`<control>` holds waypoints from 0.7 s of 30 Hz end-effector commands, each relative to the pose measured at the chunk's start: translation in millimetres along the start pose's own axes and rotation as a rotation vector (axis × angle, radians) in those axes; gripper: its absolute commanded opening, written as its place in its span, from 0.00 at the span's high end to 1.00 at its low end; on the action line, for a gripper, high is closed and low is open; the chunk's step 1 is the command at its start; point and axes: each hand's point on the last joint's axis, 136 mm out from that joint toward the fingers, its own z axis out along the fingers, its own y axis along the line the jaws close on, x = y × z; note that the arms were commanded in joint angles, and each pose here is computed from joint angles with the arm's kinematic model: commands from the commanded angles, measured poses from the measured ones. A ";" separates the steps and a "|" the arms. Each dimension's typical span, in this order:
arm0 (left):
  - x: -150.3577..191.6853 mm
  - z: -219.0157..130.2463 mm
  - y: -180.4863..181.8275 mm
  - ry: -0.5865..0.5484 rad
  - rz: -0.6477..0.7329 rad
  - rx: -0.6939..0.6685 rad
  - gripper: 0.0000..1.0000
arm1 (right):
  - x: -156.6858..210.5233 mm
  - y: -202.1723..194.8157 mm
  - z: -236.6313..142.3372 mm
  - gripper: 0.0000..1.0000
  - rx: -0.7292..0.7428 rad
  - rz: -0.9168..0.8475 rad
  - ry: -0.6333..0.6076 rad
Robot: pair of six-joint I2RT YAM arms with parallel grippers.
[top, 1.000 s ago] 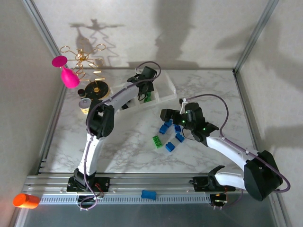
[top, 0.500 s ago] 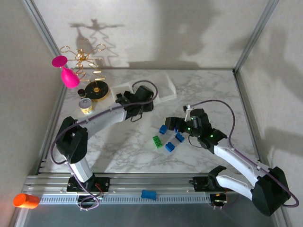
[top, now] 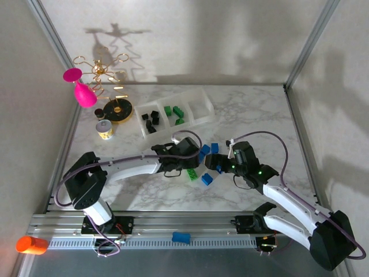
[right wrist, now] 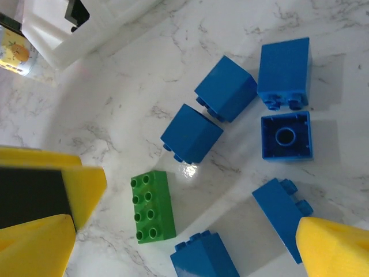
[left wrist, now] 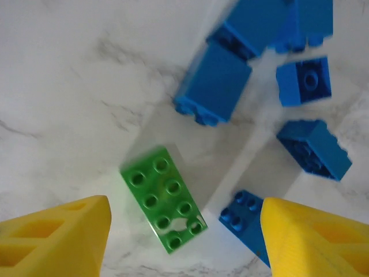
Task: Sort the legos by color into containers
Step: Pick up the lego from the middle-left of the table.
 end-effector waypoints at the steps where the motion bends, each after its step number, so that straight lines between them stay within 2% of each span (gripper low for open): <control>1: 21.5 17.0 5.2 0.049 -0.043 -0.031 0.29 | 2.5 -7.3 -3.7 0.01 0.022 0.024 -0.011; 10: 31.8 43.5 9.9 0.047 -0.013 -0.111 0.30 | -9.5 -4.6 -19.4 0.01 0.023 0.010 -0.085; 21: 21.8 56.8 16.9 -0.004 0.036 -0.193 0.49 | -12.0 -5.5 -19.5 0.01 0.034 0.006 -0.091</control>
